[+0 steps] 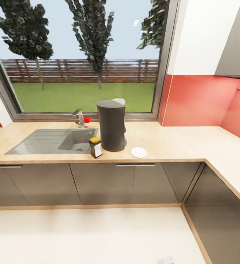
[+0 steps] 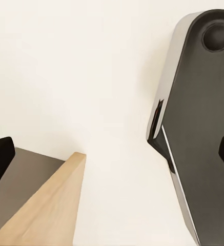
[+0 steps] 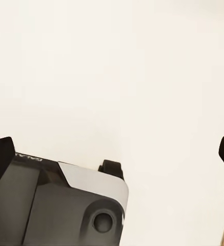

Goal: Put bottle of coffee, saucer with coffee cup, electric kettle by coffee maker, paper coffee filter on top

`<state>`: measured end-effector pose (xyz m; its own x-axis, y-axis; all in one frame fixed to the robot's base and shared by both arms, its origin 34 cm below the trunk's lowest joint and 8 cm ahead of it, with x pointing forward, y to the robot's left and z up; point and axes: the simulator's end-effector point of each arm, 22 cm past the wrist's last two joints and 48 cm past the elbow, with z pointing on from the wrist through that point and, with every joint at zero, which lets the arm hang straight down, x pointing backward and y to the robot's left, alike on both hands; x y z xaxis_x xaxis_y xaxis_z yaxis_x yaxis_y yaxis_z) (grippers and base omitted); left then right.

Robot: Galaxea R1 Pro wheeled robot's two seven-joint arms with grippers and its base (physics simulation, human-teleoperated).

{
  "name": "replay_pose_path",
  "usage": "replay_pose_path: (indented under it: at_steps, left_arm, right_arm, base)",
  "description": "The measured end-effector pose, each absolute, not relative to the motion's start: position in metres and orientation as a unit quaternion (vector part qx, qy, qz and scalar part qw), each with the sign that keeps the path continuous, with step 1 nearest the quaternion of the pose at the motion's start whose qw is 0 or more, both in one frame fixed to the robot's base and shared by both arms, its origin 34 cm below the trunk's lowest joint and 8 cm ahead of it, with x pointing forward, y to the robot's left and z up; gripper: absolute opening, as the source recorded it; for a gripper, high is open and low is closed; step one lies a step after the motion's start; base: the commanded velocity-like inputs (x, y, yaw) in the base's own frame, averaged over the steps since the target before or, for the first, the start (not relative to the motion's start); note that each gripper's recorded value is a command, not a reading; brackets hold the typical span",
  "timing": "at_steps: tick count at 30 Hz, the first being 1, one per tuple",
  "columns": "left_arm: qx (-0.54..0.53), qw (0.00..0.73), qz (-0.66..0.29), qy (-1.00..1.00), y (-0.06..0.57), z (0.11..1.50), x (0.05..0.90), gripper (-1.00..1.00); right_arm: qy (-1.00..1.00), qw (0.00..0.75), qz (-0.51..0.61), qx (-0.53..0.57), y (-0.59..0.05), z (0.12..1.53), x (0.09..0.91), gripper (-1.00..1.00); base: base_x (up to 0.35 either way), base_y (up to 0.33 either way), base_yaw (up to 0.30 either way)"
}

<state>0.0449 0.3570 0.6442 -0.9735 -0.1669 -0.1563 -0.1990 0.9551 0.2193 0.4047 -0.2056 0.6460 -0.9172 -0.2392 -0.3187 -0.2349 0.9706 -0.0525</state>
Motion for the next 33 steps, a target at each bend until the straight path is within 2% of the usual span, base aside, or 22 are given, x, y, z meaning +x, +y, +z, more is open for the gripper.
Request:
replay_pose_path:
  at_steps: [11,33]
  left_arm:
    - [-0.093,0.068,0.118,0.986,0.3571,0.6443,0.0442,1.00]
    - [-0.094,0.078,0.116,0.986,0.3564,0.6430,0.0510,1.00]
  right_arm:
    - [0.979,0.165,-0.005,-0.122,-0.2058,0.6463,0.4050,1.00]
    - [0.977,0.175,-0.006,-0.123,-0.2052,0.6527,0.4125,1.00]
  base:
    - [0.000,0.000,0.030]
    - [0.000,0.000,0.200]
